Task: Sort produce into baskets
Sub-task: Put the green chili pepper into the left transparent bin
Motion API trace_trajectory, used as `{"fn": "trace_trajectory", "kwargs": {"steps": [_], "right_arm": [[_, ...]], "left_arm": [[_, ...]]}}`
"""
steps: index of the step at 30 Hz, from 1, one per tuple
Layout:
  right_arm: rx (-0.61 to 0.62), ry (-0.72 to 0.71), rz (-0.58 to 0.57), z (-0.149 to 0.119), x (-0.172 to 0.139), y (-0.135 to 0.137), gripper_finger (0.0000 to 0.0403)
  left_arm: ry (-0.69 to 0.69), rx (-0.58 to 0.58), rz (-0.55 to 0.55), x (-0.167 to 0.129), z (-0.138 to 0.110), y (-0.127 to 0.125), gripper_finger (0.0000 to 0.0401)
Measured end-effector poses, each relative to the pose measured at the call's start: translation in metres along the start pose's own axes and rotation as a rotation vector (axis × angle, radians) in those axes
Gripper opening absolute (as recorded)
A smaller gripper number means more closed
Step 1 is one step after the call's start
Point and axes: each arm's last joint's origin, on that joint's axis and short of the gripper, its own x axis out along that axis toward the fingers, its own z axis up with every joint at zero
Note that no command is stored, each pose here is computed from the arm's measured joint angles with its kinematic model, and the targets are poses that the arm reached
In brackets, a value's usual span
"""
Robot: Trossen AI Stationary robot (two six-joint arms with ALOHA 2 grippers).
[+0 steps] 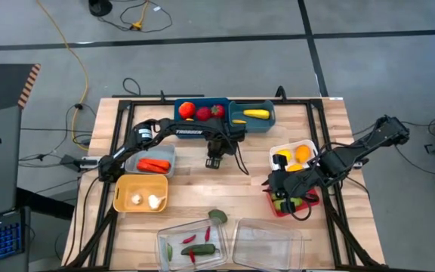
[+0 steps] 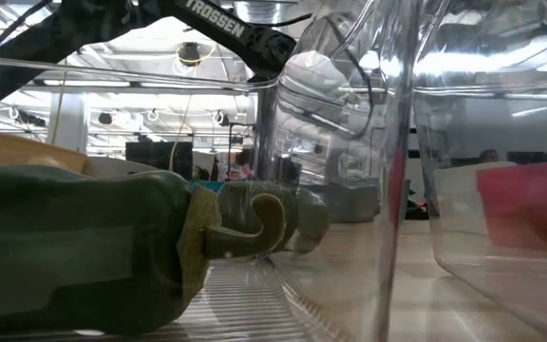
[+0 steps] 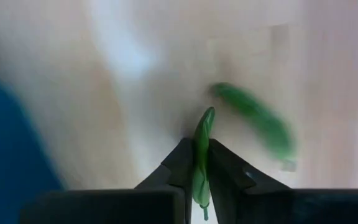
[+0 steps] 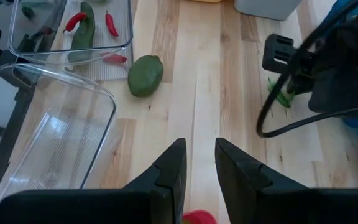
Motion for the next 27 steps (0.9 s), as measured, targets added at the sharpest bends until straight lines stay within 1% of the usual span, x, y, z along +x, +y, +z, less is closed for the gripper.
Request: {"fn": "trace_trajectory", "kwargs": {"steps": [3,8,11,17,19,23,27], "right_arm": [[0.0,0.0,0.0,0.0,0.0,0.0,0.0111],[0.001,-0.003,0.001,0.0,0.0,0.0,0.0111],[0.002,-0.004,0.001,0.0,0.0,0.0,0.0111],[0.002,-0.004,0.001,0.0,0.0,0.0,0.0111],[0.001,-0.004,0.002,0.0,0.0,0.0,0.0111],[0.003,-0.007,0.003,0.001,0.0,0.0,0.0111],[0.004,-0.012,0.004,0.001,0.0,0.0,0.0111]], "left_arm": [[-0.011,0.004,-0.04,-0.012,-0.002,-0.004,0.0018],[-0.077,0.0,-0.1,-0.051,-0.012,-0.01,0.0016],[-0.112,-0.011,-0.084,-0.076,-0.02,-0.014,0.0016],[-0.219,-0.084,-0.071,-0.142,-0.047,-0.03,0.0016],[-0.268,-0.113,-0.086,-0.162,-0.055,-0.041,0.0016],[-0.35,-0.14,-0.149,-0.198,-0.068,-0.076,0.0016],[-0.365,-0.137,-0.205,-0.212,-0.071,-0.118,0.0016]]}}
